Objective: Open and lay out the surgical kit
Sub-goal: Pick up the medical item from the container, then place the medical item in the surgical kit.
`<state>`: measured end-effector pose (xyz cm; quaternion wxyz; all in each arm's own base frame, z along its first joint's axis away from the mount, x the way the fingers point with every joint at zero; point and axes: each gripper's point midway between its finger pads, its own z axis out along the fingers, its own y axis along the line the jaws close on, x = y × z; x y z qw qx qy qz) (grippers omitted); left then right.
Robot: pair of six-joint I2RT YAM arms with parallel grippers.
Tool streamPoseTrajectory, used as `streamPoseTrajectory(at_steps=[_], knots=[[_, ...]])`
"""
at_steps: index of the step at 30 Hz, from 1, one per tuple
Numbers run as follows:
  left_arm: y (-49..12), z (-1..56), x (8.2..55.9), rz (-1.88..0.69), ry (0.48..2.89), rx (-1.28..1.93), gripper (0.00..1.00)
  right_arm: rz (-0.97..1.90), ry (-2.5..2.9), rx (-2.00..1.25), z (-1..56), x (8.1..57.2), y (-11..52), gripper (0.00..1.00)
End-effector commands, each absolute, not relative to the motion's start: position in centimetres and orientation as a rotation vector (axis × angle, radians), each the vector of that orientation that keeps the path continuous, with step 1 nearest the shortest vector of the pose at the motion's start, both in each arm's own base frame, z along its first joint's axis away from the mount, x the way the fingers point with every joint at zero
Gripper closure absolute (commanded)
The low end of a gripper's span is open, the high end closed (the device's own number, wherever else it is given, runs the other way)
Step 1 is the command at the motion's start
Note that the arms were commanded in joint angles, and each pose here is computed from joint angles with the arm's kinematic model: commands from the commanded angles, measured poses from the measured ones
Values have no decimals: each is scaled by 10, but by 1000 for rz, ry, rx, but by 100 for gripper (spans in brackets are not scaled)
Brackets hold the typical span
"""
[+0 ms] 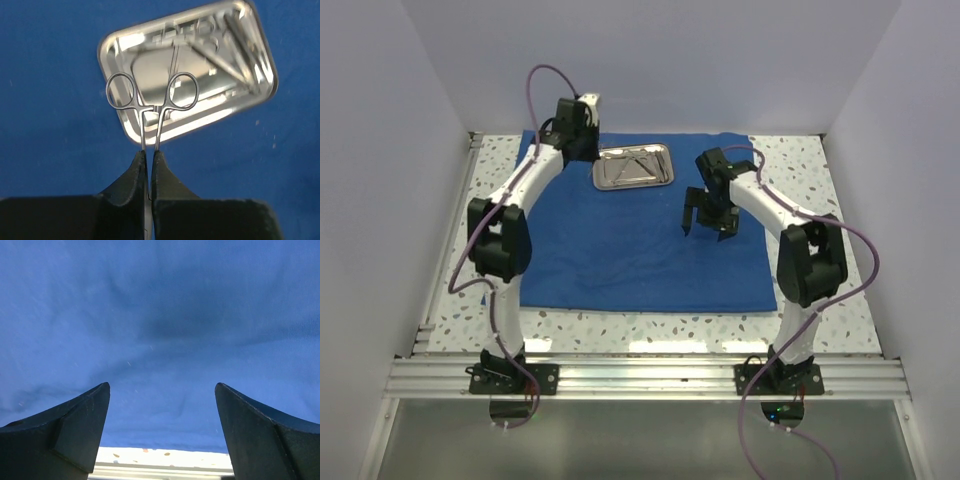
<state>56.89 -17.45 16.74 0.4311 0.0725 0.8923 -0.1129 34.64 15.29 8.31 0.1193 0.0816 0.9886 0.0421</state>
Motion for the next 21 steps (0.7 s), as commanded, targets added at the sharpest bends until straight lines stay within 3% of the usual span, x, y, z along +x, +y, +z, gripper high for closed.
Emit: streamPoseTrajectory(at_steps=[1,5,10,21], knots=[[-165,159,507,-319,2344,90,100,182,2847,233,93,371,160,10],[-139,125,413,-304,2464,65,100,191,2822,264,96,395,160,10],[-127,98,333,-365,2546,-2,100,242,2795,288,108,424,164,10],[-111,22,285,-299,2678,-203,100,313,2853,370,88,427,165,11]])
